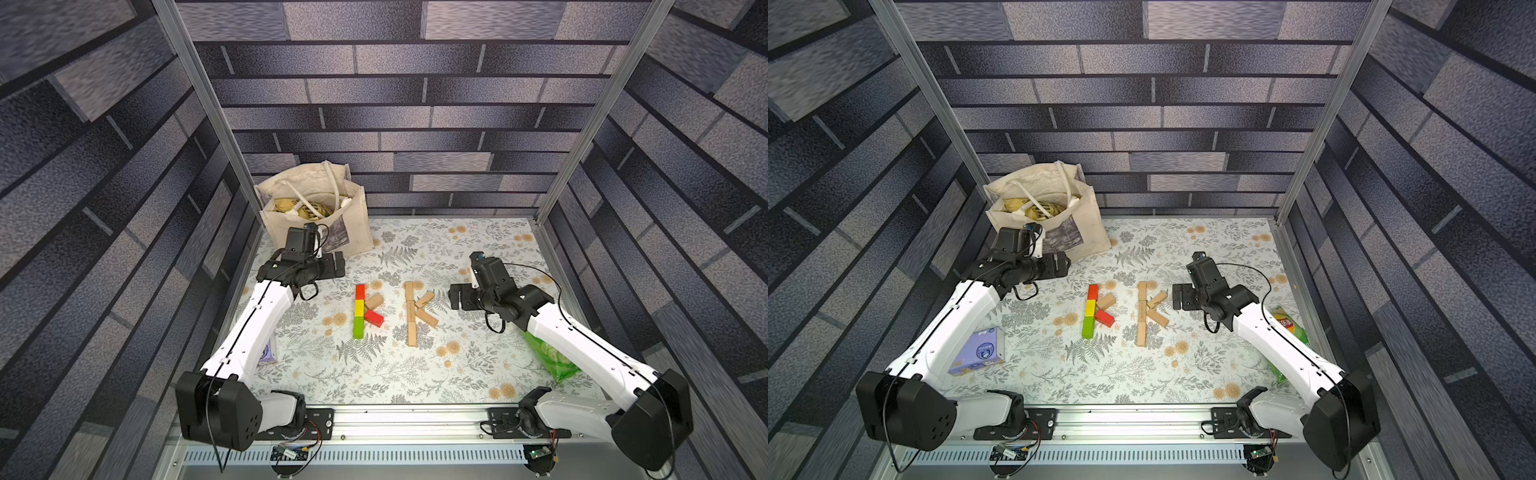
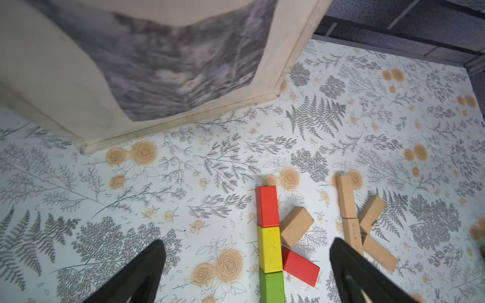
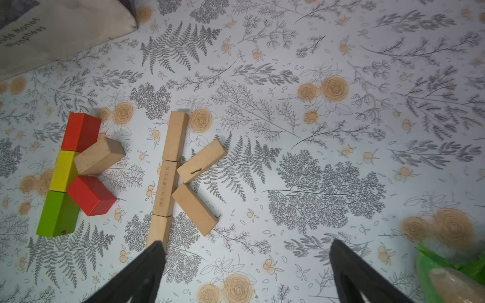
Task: Assemble the letter k with building blocks
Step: Reset both arms
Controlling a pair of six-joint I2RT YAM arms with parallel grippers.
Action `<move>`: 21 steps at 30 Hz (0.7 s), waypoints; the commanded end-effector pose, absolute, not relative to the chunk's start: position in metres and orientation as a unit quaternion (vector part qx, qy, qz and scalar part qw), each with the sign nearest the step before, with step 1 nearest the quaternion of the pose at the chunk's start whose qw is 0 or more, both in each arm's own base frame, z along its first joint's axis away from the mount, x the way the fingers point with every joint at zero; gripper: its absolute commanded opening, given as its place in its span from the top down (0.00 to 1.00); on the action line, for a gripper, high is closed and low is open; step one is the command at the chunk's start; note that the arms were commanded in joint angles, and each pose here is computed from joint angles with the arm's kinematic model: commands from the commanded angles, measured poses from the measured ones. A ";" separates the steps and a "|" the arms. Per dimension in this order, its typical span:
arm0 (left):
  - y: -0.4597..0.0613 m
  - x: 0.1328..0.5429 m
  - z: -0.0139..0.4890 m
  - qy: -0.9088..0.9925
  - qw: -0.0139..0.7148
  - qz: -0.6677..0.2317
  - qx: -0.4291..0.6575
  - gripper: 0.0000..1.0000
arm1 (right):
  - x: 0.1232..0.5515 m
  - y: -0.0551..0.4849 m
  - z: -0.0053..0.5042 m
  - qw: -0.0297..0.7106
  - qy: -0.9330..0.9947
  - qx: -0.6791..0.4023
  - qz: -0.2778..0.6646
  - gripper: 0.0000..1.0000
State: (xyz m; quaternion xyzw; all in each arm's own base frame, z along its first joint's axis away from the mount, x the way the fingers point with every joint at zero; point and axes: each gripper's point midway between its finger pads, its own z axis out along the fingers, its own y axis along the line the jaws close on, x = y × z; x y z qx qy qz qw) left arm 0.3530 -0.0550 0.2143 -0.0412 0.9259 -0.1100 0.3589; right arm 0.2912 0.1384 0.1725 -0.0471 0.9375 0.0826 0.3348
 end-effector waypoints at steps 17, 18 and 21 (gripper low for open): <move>0.054 0.352 0.130 0.830 0.536 0.060 -0.144 0.00 | 0.379 0.031 0.118 0.583 0.805 -0.036 -0.108 0.00; 0.053 0.352 0.125 0.821 0.549 0.047 -0.145 0.00 | 0.384 0.027 0.112 0.578 0.809 -0.027 -0.103 0.00; 0.053 0.354 0.118 0.812 0.565 0.042 -0.140 0.00 | 0.388 0.006 0.103 0.569 0.819 0.021 -0.074 0.00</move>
